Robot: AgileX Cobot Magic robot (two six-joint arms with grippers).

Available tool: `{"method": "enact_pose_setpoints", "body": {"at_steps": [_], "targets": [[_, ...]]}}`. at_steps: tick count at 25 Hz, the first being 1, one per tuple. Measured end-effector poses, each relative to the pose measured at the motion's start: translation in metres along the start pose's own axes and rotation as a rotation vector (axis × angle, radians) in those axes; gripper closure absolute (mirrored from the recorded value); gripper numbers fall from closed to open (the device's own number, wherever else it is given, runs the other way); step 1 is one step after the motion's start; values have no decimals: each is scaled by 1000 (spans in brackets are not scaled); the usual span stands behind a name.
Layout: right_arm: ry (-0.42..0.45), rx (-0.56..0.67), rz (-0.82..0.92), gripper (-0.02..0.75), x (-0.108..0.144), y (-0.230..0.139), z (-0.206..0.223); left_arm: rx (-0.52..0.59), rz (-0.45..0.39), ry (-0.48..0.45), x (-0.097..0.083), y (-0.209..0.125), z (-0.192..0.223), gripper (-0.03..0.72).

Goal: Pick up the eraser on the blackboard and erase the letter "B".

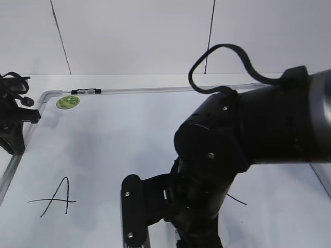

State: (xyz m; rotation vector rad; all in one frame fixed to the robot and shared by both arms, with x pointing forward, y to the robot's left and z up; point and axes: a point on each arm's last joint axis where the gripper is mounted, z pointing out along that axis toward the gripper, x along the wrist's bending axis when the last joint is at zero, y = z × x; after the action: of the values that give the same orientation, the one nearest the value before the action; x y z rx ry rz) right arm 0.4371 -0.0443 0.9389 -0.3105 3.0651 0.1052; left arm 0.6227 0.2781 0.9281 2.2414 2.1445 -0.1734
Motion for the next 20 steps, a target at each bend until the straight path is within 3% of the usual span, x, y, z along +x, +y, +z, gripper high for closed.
{"method": "enact_pose_setpoints", "body": {"at_steps": [8,20], "targets": [[18,-71,26,176,-14,37,0,-2,2,0,0,0,0,633],[31,-51,92,176,-9,32,6,-4,2,0,0,0,0,633]]}}
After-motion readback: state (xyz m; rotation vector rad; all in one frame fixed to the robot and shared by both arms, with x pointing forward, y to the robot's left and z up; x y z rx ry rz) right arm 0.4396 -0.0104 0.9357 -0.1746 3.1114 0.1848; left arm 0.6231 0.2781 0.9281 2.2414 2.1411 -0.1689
